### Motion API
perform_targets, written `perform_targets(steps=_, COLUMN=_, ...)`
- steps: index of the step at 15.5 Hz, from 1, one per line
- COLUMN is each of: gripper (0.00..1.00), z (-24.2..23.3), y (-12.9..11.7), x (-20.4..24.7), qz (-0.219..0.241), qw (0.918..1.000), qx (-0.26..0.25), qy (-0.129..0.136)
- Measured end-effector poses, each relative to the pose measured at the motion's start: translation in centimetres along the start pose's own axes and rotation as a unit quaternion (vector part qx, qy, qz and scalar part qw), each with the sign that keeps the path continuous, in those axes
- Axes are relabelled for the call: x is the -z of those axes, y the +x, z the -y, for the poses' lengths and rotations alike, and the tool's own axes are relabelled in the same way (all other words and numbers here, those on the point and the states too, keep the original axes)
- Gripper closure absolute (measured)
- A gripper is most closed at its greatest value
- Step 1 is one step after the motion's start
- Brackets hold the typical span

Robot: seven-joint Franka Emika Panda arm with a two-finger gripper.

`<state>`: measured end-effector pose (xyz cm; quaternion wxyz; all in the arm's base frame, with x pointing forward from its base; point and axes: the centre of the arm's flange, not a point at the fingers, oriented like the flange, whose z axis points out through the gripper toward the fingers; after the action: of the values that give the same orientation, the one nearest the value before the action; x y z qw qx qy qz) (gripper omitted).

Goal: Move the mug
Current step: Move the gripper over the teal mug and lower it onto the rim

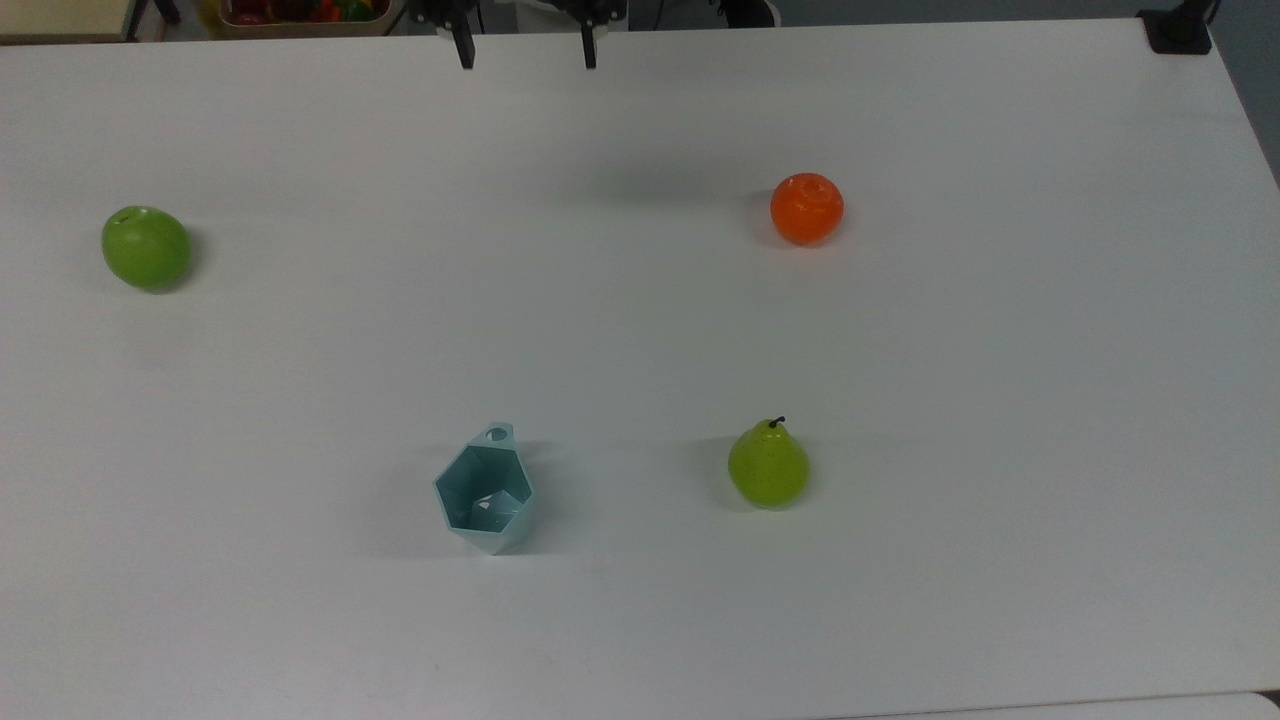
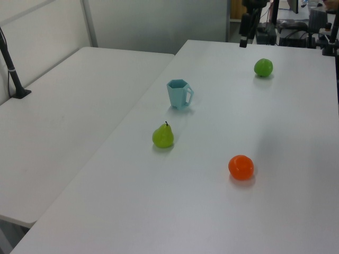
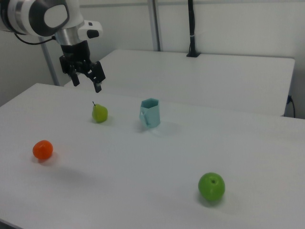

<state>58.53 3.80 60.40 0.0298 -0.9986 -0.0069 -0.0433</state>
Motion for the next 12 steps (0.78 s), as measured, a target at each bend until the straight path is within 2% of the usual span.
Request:
perform_targets(steps=3, gripper=0.0, z=0.2, y=2.7, x=-0.7, qz=-0.007, qw=0.9999, qx=-0.01, qy=-0.003)
perform_targets(steps=7, gripper=0.0, z=0.2, y=6.5, x=-2.9, qz=-0.023, qw=0.9984, qx=-0.051, qy=-0.009)
perform_targets(steps=12, gripper=0.0, z=-0.7, y=10.9, x=-7.1, qz=-0.098, qw=0.9922, qx=-0.075, qy=-0.017)
